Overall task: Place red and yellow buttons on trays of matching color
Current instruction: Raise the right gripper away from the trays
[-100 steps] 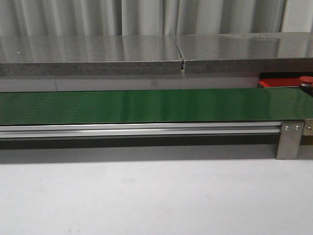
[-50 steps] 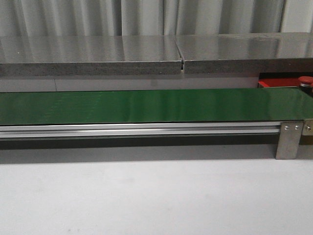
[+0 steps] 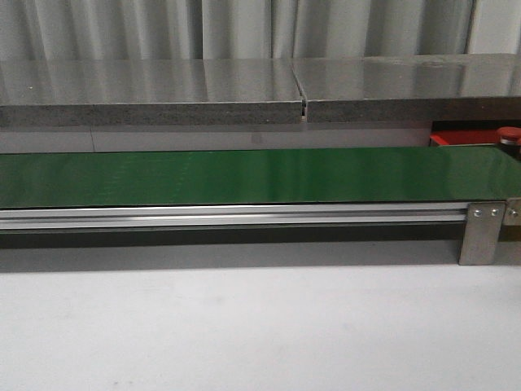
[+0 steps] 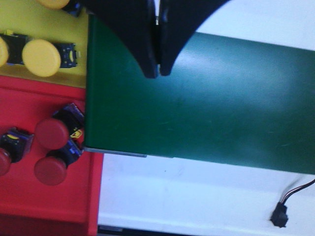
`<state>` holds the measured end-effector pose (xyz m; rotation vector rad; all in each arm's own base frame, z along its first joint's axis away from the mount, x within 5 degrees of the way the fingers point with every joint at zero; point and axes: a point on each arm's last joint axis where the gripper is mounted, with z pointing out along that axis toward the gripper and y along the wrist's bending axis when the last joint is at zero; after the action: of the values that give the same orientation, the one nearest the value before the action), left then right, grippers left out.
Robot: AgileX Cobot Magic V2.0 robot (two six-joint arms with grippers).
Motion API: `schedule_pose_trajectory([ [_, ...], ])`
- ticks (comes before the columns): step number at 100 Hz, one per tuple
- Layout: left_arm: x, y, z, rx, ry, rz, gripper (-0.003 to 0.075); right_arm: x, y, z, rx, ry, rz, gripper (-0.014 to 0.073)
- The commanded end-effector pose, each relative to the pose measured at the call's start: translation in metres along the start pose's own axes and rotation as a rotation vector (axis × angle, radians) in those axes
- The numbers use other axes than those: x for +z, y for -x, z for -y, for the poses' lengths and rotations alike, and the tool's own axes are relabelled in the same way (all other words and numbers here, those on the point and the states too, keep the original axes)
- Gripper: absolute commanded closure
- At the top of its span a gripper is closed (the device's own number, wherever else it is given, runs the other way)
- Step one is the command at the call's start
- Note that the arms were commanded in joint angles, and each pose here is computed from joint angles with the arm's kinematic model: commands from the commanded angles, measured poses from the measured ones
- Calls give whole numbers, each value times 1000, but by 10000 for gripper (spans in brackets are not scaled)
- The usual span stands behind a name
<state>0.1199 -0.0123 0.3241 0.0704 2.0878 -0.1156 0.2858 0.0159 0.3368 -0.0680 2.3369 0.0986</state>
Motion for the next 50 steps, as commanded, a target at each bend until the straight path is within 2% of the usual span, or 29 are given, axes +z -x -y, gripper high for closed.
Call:
schedule_pose_trajectory([
  [1,-5,14,2,-8,-11,96,739,-24,0,-6,-31,5,139,717],
  [21,-5,14,2,-8,-11,96,740,-37,-42,-6,-41,-4,164,717],
  [50,-5,14,2,-8,-11,96,740,-72,-95,-6,-44,-10,292,717],
])
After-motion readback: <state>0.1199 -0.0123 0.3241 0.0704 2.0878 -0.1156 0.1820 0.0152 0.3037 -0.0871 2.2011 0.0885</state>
